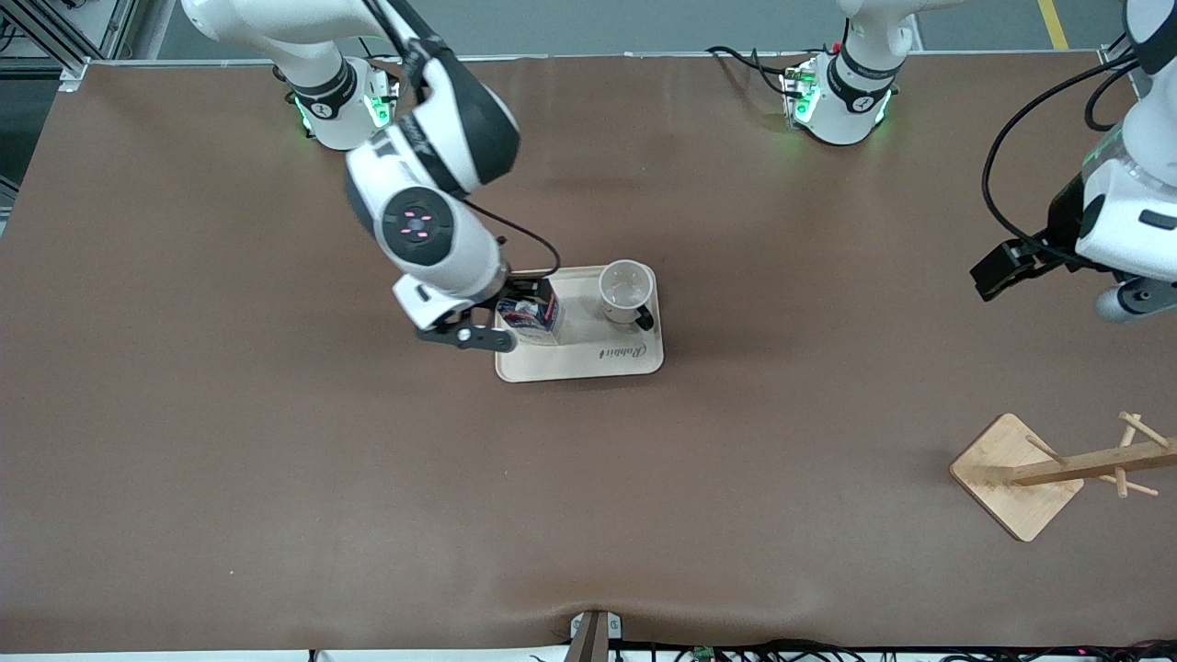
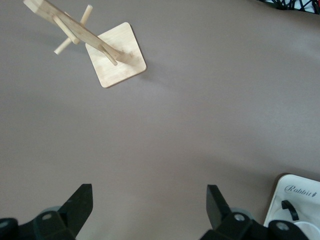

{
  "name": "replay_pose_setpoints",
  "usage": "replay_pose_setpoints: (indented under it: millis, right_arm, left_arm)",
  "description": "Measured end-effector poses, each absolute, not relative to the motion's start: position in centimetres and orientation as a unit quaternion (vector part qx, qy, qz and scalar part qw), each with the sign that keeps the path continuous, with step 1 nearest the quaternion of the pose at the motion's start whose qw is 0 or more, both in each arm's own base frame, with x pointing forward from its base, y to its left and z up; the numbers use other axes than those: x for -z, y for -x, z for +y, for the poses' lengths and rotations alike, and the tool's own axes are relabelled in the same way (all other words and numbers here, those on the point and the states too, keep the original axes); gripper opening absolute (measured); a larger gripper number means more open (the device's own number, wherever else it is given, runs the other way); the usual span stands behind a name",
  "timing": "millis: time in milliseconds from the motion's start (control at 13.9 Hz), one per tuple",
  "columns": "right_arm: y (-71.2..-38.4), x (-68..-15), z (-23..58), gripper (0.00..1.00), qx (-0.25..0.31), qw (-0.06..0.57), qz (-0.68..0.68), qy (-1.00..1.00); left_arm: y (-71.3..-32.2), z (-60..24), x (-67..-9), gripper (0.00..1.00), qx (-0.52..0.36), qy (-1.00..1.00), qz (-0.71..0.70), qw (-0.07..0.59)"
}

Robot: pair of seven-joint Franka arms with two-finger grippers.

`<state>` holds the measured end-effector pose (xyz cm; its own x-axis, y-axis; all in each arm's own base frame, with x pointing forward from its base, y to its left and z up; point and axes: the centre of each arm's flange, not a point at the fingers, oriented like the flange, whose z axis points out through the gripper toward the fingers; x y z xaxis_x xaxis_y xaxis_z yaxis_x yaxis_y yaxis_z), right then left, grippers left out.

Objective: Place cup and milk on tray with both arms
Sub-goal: 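Release the milk carton on the tray and withdraw the right gripper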

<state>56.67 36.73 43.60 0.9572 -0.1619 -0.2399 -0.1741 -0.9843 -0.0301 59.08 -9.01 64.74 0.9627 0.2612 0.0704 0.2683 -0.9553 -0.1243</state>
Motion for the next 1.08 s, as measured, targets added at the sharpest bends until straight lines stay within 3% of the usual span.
replay_pose_setpoints:
  millis: [287, 646, 1077]
  right_arm:
    - [-59.9, -52.6, 29.1, 1.0, -0.122, 0.033, 0.115, 0.985]
    - [-61.8, -55.9, 21.4, 1.0, -0.102, 0.035, 0.15, 0.983]
    - [-58.1, -55.8, 10.1, 1.0, -0.047, 0.049, 0.073, 0.995]
  left_arm:
    - [-58.3, -6.9, -65.9, 1.0, 0.023, 0.994, -0.071, 0.074]
    - [-57.3, -3.0, -65.3, 1.0, -0.001, 0.997, -0.055, 0.062]
    - [-54.8, -2.6, -64.2, 1.0, -0.005, 0.997, -0.06, 0.05]
